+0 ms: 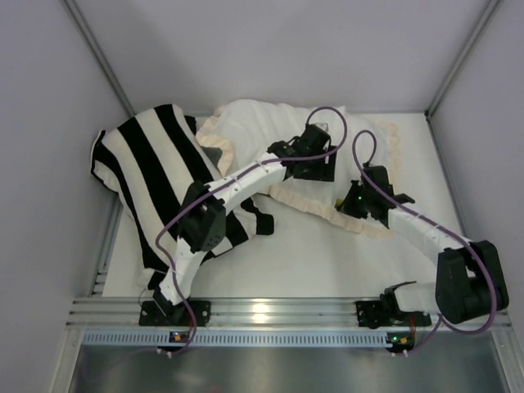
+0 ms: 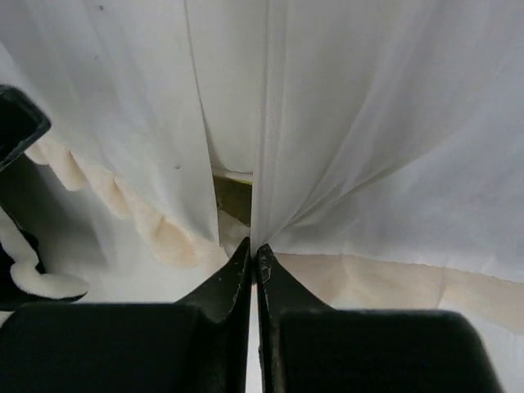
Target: Remove the pillowcase from the pillow
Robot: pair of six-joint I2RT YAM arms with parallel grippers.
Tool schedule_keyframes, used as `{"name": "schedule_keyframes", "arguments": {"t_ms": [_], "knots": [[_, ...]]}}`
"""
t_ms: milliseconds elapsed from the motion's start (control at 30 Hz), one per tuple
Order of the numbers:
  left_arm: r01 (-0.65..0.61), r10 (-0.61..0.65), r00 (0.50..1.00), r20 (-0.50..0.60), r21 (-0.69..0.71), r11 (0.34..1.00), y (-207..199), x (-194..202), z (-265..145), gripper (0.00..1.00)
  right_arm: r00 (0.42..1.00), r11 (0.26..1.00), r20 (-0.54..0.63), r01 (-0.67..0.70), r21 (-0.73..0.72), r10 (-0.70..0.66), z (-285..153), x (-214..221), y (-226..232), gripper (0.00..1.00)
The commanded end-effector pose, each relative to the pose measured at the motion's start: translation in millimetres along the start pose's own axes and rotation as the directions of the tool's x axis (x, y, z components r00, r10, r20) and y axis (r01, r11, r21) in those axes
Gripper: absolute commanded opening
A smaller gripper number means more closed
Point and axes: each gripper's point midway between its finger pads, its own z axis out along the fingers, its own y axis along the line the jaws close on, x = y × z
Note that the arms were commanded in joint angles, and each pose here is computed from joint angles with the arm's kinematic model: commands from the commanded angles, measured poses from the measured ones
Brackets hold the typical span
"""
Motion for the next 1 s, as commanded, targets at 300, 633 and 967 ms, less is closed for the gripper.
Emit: {"name": "schedule_keyframes", "arguments": {"t_ms": [300, 633, 967], "knots": [[-0.018, 0.017, 1.0, 0.008, 0.086, 0.996, -45, 7, 6, 0.79, 0.992, 0.998, 0.112, 0.042, 0.055, -0.048, -47, -16, -7, 0.51], [-0.018, 0.018, 1.0, 0.022, -0.01, 1.0, -29, 16, 27, 0.8, 0.979, 0.983, 0.202, -0.018, 0.184, -0.02, -72, -74, -41, 0.57], [-0.012, 0.011, 1.0, -0.013, -0.12, 0.993, 10, 34, 59, 0.45, 0.979, 0.99, 0.203, -0.026, 0.137, -0.003, -63, -101, -19, 0.55]]}}
